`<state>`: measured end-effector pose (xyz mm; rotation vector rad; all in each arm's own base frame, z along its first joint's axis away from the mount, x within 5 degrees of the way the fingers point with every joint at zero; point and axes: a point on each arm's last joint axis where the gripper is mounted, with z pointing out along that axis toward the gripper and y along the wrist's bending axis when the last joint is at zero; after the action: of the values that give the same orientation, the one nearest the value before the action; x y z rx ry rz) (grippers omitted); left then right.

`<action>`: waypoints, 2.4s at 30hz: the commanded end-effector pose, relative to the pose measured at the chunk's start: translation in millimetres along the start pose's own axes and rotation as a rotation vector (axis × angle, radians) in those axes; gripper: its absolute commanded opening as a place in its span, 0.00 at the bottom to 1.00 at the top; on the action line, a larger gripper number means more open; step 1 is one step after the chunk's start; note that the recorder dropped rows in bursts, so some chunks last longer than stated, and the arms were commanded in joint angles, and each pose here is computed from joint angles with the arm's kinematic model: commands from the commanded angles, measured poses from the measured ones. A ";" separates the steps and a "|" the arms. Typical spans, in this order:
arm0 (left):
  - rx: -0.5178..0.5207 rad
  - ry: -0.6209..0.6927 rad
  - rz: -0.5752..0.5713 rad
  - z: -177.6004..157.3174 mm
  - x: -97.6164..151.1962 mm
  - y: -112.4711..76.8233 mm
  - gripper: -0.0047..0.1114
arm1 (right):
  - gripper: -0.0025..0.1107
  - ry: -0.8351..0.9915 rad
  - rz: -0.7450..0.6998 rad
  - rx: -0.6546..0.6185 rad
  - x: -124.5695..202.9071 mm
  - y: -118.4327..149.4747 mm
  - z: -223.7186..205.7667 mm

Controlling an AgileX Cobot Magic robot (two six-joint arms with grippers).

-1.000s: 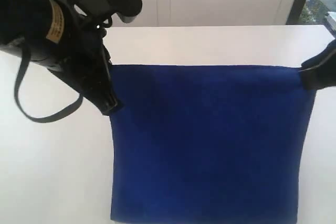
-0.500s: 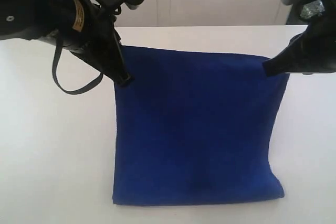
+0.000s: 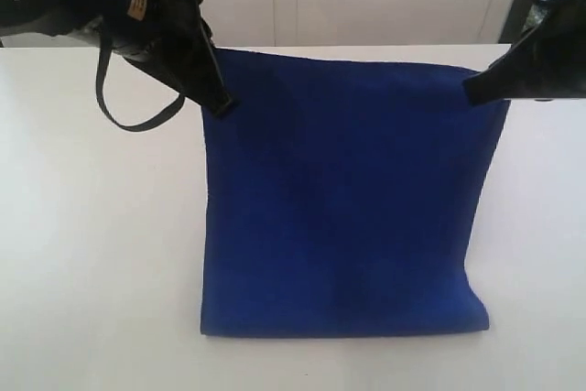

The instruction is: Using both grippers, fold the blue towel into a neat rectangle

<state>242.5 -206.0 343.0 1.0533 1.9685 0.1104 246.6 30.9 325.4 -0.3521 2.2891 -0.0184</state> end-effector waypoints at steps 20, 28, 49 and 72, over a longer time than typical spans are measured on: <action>-0.061 -0.034 -0.021 12.0 1.0 21.0 0.04 | 0.02 -0.115 0.000 0.062 -11.7 -6.4 1.8; -0.028 -0.045 0.005 37.5 0.0 10.7 0.04 | 0.02 -0.109 -0.004 0.059 -13.2 -6.7 21.8; -0.045 -0.060 -0.022 79.8 10.7 25.7 0.04 | 0.02 -0.127 0.018 0.090 -13.1 -19.1 63.6; -0.069 -0.048 -0.023 93.0 6.5 35.8 0.04 | 0.02 -0.167 0.017 0.093 -23.0 -21.3 76.0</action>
<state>326.6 -208.4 298.6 0.9858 1.9238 0.1293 315.7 25.7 297.2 -0.2820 2.1281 -0.0782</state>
